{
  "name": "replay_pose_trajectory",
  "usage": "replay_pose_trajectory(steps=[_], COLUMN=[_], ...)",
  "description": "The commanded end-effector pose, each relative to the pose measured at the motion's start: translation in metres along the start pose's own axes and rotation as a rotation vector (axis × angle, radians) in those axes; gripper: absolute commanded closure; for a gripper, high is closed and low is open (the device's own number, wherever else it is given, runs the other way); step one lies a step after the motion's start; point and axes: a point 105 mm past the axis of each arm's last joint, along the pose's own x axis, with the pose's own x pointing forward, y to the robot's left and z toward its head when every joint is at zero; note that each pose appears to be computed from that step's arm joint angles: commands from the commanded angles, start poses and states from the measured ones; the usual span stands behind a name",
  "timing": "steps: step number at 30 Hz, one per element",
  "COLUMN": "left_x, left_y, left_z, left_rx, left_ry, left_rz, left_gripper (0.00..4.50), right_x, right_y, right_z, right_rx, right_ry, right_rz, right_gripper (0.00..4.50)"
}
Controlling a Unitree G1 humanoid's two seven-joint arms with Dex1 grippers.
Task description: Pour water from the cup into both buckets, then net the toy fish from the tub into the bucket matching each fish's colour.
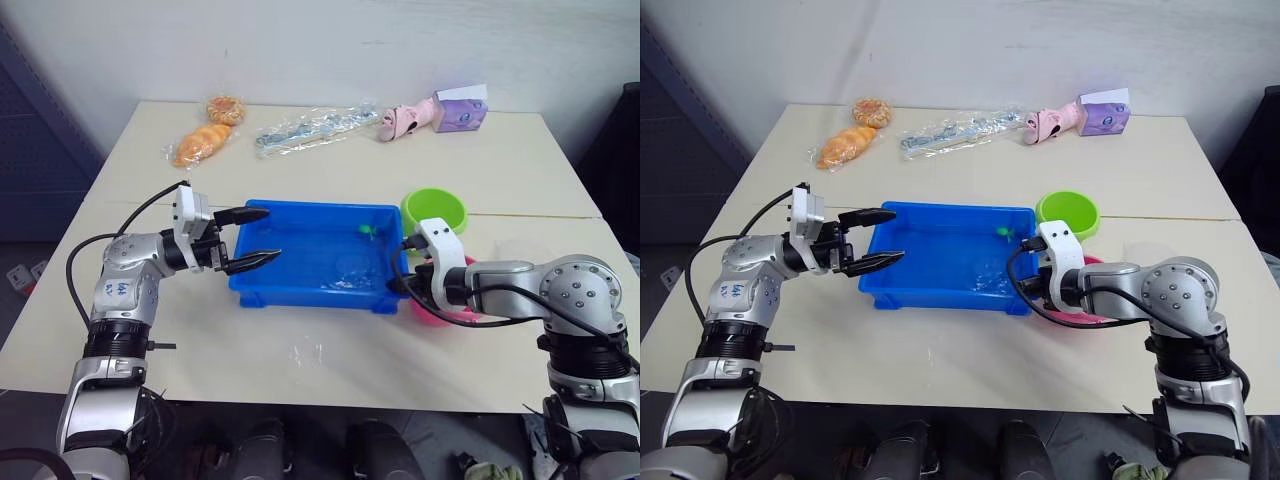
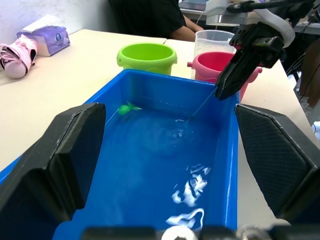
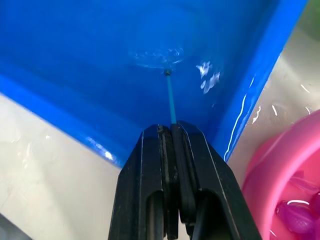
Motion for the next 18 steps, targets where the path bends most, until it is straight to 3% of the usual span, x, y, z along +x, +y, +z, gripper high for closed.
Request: replay_pose_trajectory(steps=[1,18], left_x=[0.002,0.003], left_y=[-0.002,-0.003], left_z=[0.005,0.005], left_rx=[0.031,0.028], left_ry=[-0.013,-0.01], left_rz=[-0.01,-0.017], left_gripper=[0.07,0.07], right_x=[-0.001,-0.019], right_y=[-0.008,-0.004], right_z=[0.012,0.042], right_rx=[0.036,-0.072], right_ry=[-0.053,-0.291], right_rz=[-0.071,-0.195], right_gripper=[4.5,4.5])
